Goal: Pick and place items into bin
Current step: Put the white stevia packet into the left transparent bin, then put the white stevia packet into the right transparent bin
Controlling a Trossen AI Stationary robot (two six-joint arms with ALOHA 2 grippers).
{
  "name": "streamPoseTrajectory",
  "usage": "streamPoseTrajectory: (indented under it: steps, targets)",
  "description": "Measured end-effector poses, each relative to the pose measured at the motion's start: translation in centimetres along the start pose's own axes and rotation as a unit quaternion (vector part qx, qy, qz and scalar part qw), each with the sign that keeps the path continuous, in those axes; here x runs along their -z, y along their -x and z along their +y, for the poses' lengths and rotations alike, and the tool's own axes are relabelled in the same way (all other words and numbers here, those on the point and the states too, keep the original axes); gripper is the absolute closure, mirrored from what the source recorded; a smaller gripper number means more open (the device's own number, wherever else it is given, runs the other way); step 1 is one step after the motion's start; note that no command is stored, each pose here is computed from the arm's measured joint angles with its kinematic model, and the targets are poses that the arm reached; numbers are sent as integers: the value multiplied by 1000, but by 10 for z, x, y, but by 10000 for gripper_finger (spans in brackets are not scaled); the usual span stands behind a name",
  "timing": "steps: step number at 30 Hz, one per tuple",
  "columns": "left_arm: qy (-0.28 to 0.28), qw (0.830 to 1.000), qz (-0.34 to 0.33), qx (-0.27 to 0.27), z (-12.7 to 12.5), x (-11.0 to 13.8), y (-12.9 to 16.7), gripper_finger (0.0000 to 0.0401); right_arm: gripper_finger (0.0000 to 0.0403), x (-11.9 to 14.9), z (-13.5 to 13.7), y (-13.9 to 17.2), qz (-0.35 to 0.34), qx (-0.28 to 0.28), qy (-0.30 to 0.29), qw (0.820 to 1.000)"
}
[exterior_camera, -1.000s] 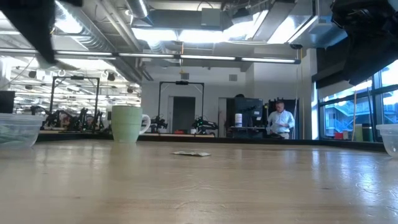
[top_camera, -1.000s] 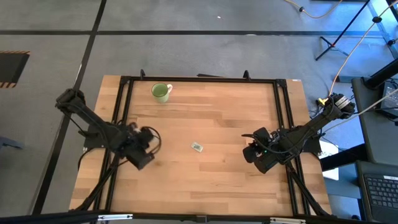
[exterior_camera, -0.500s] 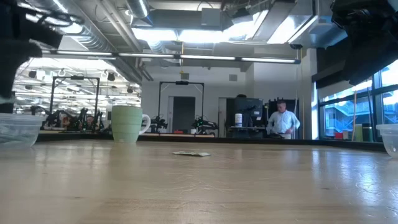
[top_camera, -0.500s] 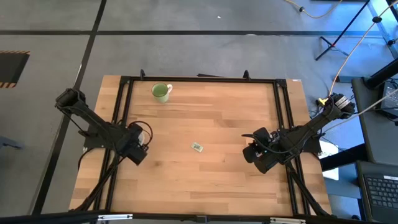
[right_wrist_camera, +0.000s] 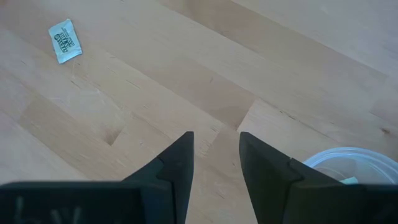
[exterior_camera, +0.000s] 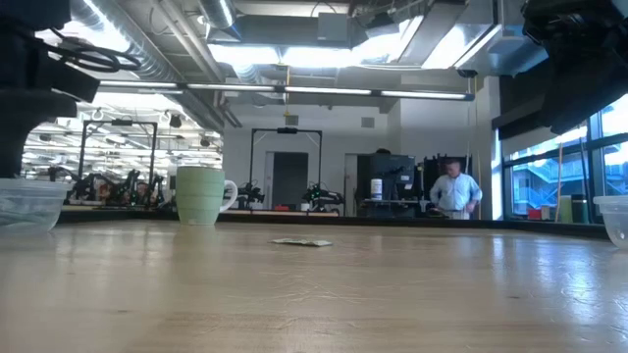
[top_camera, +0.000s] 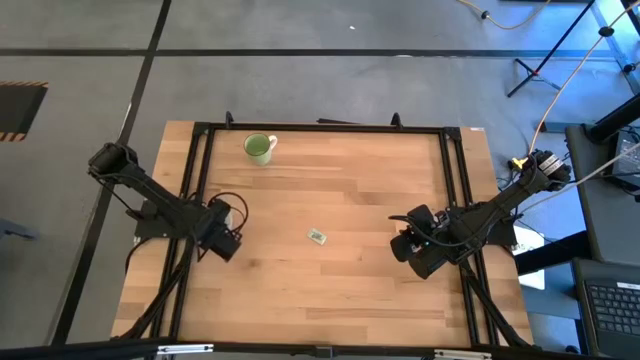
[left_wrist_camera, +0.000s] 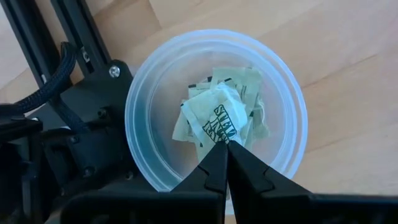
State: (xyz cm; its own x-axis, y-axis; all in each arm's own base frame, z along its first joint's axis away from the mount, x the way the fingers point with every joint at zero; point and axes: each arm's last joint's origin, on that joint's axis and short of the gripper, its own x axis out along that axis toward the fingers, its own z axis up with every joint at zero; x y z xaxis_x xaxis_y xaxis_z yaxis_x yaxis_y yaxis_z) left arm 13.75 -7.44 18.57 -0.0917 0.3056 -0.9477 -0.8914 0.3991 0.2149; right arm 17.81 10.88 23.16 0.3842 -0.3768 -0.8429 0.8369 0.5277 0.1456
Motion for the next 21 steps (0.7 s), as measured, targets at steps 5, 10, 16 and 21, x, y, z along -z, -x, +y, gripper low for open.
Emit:
streamPoseTrajectory:
  steps: [5, 10, 16, 21]
  targets:
    - [-5, 1000, 7, -1, 0, -1, 0, 397, 271, 0, 0, 0, 0, 0, 0, 1000]
    - [-14, 1000, 16, -1, 0, -1, 0, 388, 271, 0, 0, 0, 0, 0, 0, 1000]
    - [-19, 1000, 20, 0, -1, -1, 0, 348, 271, 0, 0, 0, 0, -2, -1, 1000]
    - [-32, 999, 18, -2, 0, -1, 1, 316, 271, 0, 0, 0, 0, -2, -1, 1000]
